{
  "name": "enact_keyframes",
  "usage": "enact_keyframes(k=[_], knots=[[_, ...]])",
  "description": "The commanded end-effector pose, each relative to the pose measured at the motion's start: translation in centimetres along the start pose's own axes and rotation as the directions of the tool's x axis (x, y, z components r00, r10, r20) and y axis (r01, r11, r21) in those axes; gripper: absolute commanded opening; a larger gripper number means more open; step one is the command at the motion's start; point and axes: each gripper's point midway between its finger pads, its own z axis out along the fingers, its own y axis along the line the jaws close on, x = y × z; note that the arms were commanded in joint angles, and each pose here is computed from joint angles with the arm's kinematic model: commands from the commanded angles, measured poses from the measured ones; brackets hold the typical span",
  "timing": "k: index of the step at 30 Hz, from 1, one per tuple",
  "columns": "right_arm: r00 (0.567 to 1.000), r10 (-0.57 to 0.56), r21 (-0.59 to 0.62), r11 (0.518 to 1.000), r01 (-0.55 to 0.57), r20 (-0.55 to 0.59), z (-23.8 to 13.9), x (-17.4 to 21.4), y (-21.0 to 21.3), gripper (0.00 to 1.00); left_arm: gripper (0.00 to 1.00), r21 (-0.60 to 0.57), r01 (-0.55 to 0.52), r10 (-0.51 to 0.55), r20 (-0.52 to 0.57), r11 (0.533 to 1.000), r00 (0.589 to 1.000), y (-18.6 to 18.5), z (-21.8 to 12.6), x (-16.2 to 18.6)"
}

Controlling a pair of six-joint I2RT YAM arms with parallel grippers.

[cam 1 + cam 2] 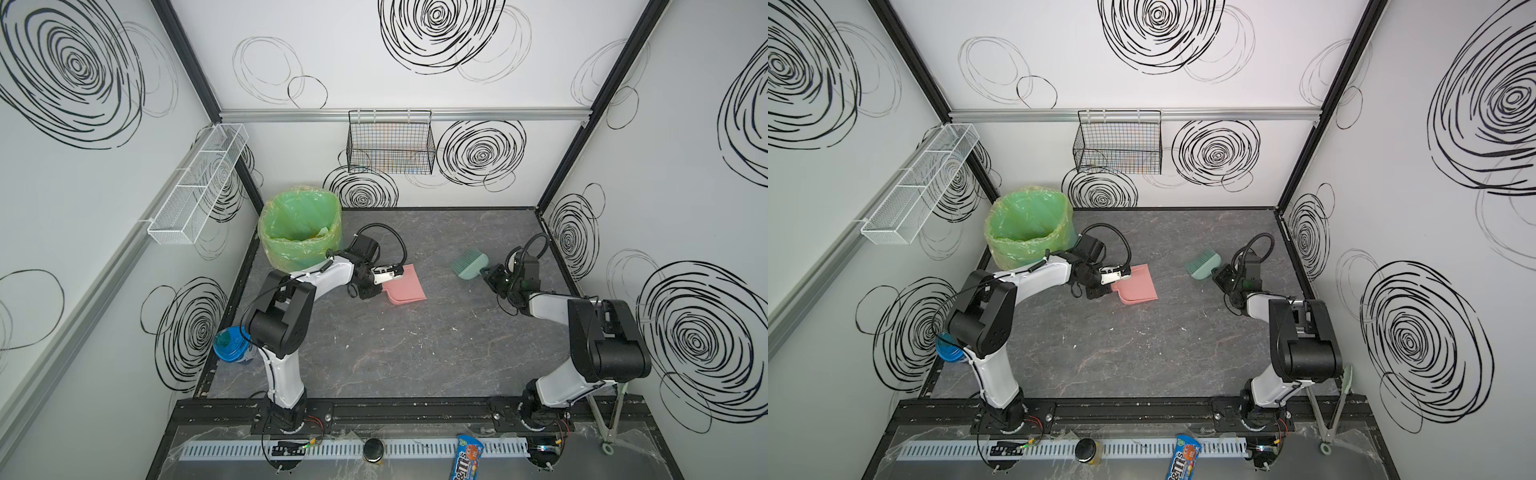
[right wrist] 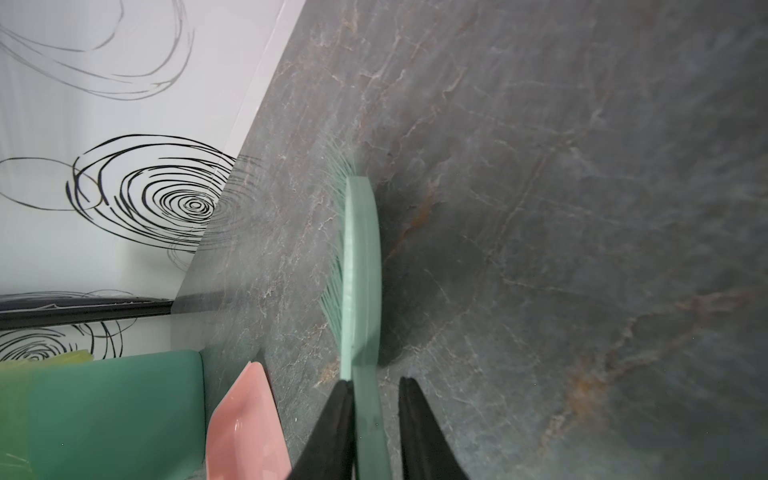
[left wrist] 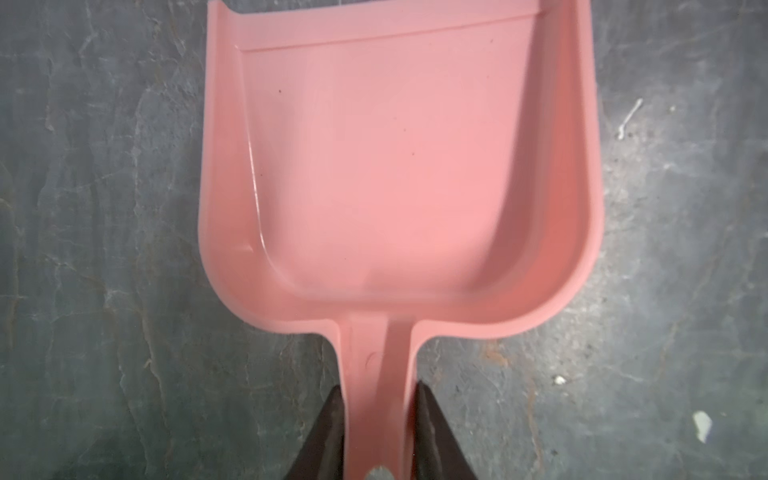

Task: Sweep away the paper scraps from the table
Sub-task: 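Lower the dustpan to the table with the left gripper while the right lowers the brush, then open both grippers to release the dustpan and brush on the table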

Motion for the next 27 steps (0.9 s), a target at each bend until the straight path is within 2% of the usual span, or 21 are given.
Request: enact_keyframes(k=[1,3,6,7,9,12,13,14,16,17,23,25,27], knots=[[1.0,0.003,0.094,0.996,0.0,-0.03,0.2,1.5,-3.0,0.27,0.3,0.047,0.002,-0.002,-0.01,0.999,1.0,-0.8,1.4,-0.1],[0.999,0.004,0.108,0.994,0.0,-0.041,0.4,2.1,-3.8,0.32,0.33,0.056,0.002,-0.001,-0.014,0.998,1.0,-0.9,1.8,-0.1],[0.998,-0.008,0.119,0.993,0.015,-0.056,0.5,2.8,-4.6,0.48,0.43,0.076,-0.002,0.004,-0.02,0.997,1.0,-1.3,2.3,-0.1],[0.998,-0.013,0.124,0.992,0.02,-0.055,0.5,3.0,-4.8,0.56,0.47,0.082,-0.004,0.005,-0.022,0.997,1.0,-1.5,2.4,-0.1],[0.998,-0.027,0.134,0.99,0.034,-0.056,0.4,3.2,-5.1,0.61,0.52,0.089,-0.004,0.006,-0.026,0.996,1.0,-1.7,2.6,0.0],[0.997,-0.061,0.159,0.985,0.069,-0.053,0.1,3.3,-5.4,0.66,0.73,0.098,-0.006,0.008,-0.024,0.995,1.0,-2.0,2.5,-0.1],[0.996,-0.075,0.165,0.983,0.082,-0.05,-0.1,3.3,-5.4,0.76,0.81,0.1,-0.006,0.008,-0.018,0.995,1.0,-2.0,2.3,-0.2],[0.995,-0.091,0.167,0.981,0.097,-0.043,-0.4,3.2,-5.2,0.83,0.88,0.101,-0.008,0.008,-0.005,0.995,1.0,-2.1,1.9,-0.5],[0.991,-0.13,0.172,0.976,0.132,-0.025,-1.0,2.8,-4.7,0.91,1.0,0.094,-0.009,0.006,0.033,0.996,0.999,-2.0,0.5,-1.1],[0.987,-0.158,0.166,0.973,0.158,-0.011,-1.5,2.5,-4.0,0.99,0.96,0.087,-0.007,0.002,0.057,0.996,0.998,-2.0,-0.4,-1.5],[0.929,-0.346,0.209,0.926,0.316,0.132,-5.3,-0.8,0.6,1.0,0.96,-0.021,0.038,-0.032,0.242,0.999,0.97,-0.4,-8.6,-3.6],[0.905,-0.39,0.204,0.912,0.355,0.171,-6.5,-1.6,2.0,1.0,0.96,-0.052,0.084,-0.062,0.326,0.995,0.943,0.1,-11.9,-3.6],[0.876,-0.43,0.191,0.899,0.394,0.217,-7.7,-2.5,3.4,1.0,0.96,-0.085,0.166,-0.112,0.438,0.982,0.892,0.9,-15.6,-2.8]])
